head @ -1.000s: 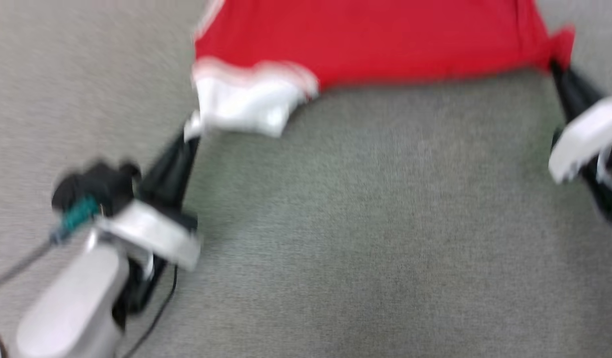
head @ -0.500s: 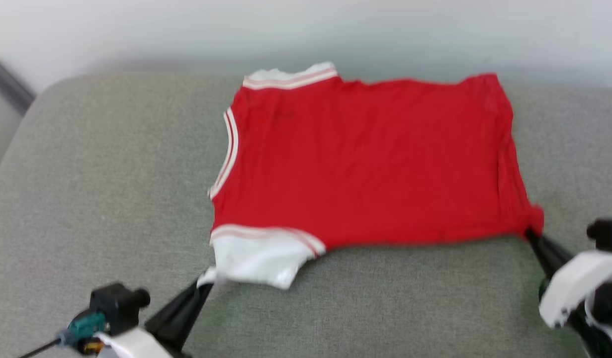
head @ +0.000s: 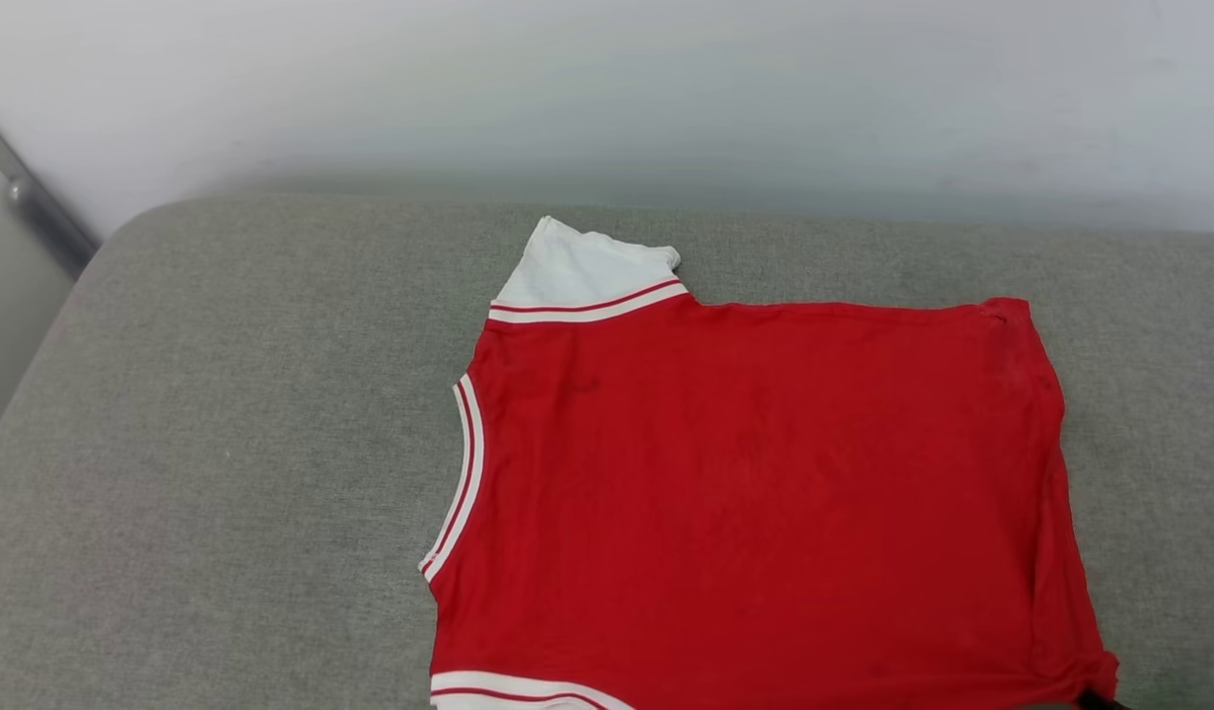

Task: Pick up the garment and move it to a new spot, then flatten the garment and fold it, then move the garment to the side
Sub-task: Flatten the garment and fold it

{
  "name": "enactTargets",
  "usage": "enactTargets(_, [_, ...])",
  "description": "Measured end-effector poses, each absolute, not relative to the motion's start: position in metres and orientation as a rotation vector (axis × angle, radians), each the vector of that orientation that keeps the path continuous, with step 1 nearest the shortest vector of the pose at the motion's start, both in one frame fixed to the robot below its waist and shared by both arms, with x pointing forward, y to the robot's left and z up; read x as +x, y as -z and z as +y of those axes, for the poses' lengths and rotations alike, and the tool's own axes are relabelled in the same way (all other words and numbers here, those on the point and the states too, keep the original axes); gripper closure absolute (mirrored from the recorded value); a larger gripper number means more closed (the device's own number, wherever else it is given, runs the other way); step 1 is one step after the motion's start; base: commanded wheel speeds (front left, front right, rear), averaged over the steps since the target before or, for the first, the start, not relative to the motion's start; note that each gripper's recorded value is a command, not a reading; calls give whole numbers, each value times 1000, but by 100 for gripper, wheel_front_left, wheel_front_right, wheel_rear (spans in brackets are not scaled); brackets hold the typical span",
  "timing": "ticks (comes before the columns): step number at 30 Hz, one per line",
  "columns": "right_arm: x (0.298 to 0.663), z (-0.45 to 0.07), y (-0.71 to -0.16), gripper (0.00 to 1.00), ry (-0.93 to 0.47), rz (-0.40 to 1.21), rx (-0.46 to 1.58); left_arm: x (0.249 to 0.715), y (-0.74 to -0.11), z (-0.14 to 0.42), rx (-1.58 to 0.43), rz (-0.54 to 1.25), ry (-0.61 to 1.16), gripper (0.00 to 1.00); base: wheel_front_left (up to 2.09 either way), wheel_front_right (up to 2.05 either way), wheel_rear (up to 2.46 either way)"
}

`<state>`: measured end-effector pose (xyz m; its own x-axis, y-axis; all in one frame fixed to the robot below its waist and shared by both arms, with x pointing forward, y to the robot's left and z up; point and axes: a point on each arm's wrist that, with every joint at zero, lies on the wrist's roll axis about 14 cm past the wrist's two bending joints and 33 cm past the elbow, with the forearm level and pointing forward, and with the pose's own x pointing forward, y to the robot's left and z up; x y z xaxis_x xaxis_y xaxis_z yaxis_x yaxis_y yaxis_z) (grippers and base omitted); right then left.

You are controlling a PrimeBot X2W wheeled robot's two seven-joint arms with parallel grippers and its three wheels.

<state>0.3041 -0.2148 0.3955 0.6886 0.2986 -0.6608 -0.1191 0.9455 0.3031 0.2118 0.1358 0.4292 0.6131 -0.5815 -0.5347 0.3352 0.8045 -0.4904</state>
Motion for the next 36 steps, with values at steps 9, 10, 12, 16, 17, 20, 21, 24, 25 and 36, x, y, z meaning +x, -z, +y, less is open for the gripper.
enactTargets(9, [302,-212,-408,100,-229,795,287,247,-449,141,-363,618,533,100,0,0,0])
enactTargets(10, [302,-212,-408,100,-229,804,301,252,-452,142,-358,598,534,100,0,0,0])
enactTargets(12, [304,-214,-409,100,-229,816,291,262,-458,143,-340,561,543,100,0,0,0])
enactTargets(16, [319,-214,-417,100,-243,807,276,291,-474,150,-319,456,526,100,0,0,0])
enactTargets(17, [325,-214,-419,100,-244,802,274,298,-477,152,-315,429,522,100,0,0,0])
enactTargets(20, [341,-215,-423,100,-247,797,268,318,-482,153,-286,386,531,100,0,0,0])
enactTargets(21, [346,-215,-423,100,-250,798,264,324,-483,153,-280,378,534,100,0,0,0])
enactTargets(24, [360,-214,-420,100,-259,822,239,340,-479,155,-222,381,550,100,0,0,0])
enactTargets(25, [364,-213,-418,100,-263,835,227,347,-478,156,-211,382,549,100,0,0,0])
enactTargets(36, [405,-205,-387,100,-302,955,118,403,-445,164,-121,467,542,100,0,0,0])
